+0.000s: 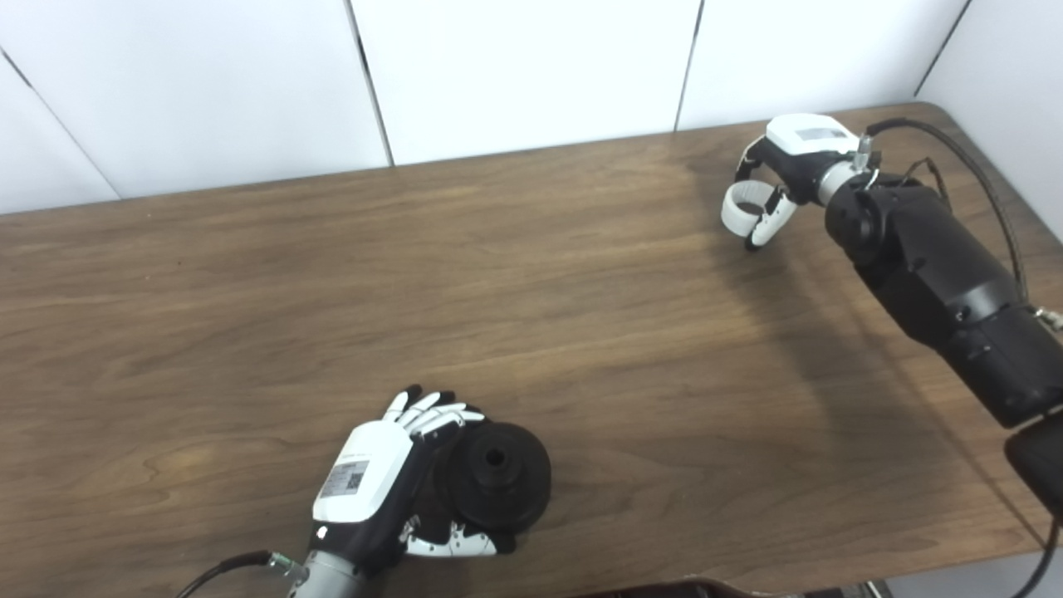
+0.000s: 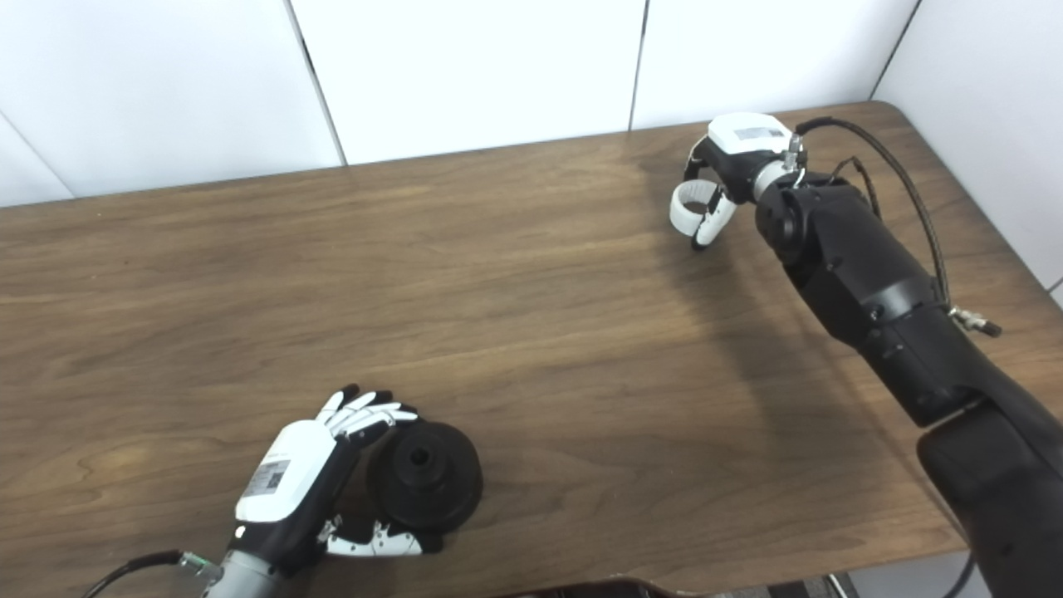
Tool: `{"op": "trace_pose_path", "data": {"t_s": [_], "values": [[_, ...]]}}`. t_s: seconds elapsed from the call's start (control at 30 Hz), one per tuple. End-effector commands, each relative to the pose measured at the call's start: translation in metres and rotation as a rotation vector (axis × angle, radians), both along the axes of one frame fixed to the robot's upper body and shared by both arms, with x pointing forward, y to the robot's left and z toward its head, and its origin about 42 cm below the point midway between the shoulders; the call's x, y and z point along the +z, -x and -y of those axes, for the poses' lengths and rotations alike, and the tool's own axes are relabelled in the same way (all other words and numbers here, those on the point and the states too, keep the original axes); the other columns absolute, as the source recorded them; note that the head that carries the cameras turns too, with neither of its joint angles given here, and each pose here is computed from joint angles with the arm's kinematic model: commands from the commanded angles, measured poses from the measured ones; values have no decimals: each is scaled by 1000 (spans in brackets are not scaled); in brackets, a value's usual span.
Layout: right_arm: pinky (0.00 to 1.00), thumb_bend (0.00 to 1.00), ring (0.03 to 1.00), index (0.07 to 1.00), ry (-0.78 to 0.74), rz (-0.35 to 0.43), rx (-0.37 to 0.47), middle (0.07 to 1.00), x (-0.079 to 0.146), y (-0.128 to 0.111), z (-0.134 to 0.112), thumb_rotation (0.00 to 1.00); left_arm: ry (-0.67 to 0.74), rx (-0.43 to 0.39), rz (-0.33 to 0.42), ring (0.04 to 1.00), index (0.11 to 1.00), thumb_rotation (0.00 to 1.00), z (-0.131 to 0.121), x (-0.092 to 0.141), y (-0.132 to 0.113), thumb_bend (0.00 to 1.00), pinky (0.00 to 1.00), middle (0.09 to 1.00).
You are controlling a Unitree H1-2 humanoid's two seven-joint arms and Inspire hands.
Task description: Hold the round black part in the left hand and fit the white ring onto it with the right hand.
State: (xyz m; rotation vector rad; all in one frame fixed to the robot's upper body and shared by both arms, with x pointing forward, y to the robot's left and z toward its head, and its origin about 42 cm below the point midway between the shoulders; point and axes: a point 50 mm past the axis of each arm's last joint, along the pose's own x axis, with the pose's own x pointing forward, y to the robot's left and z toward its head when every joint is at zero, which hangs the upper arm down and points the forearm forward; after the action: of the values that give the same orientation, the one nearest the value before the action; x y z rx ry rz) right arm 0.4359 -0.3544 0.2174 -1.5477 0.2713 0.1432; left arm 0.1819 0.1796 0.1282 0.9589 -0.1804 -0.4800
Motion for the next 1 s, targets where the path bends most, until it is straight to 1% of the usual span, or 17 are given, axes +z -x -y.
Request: {"op": "trace_pose_path", "data": {"t_s": [0.0, 0.13, 0.23, 0.27, 0.3, 0.33, 0.37, 0.4, 0.57, 0.87, 0.97], "values": [[842, 744, 852, 658, 23, 92, 5, 809, 29, -7, 9, 202, -42, -23, -38, 909, 485, 62, -3, -4, 7, 523, 1000, 818], [839, 749, 856, 664, 25, 88, 4, 811, 29, -6, 9, 219, -41, -24, -32, 908, 485, 63, -3, -5, 7, 522, 1000, 817], [842, 751, 851, 659, 27, 90, 2, 807, 28, -6, 10, 207, -42, -26, -29, 904, 484, 62, -3, -5, 7, 522, 1000, 815], [848, 745, 851, 644, 26, 91, 1, 807, 28, -6, 10, 195, -41, -25, -29, 903, 484, 62, -3, -4, 6, 523, 1000, 815], [853, 636, 851, 569, 25, 91, 0, 808, 28, -6, 10, 170, -39, -24, -30, 903, 484, 61, -3, -4, 6, 523, 1000, 815], [855, 580, 851, 532, 24, 92, 2, 809, 28, -6, 10, 159, -40, -24, -30, 903, 484, 61, -3, -4, 6, 523, 1000, 815], [856, 546, 851, 507, 22, 95, 5, 807, 28, -5, 9, 149, -42, -24, -28, 902, 484, 61, -3, -4, 6, 523, 1000, 814], [854, 534, 849, 497, 20, 97, 7, 803, 28, -5, 9, 144, -44, -25, -26, 901, 484, 61, -3, -4, 6, 523, 1000, 813], [866, 522, 855, 487, 14, 96, 6, 802, 26, -3, 11, 135, -42, -24, -26, 899, 484, 61, -3, -4, 6, 523, 1000, 812], [847, 523, 849, 487, 22, 110, 27, 794, 25, 2, 16, 135, -35, -24, -22, 900, 484, 61, -1, -2, 5, 523, 1000, 813], [840, 523, 839, 486, 29, 148, 82, 784, 29, 6, 16, 134, -36, -23, -23, 902, 484, 61, 1, -1, 5, 523, 1000, 814]]}}
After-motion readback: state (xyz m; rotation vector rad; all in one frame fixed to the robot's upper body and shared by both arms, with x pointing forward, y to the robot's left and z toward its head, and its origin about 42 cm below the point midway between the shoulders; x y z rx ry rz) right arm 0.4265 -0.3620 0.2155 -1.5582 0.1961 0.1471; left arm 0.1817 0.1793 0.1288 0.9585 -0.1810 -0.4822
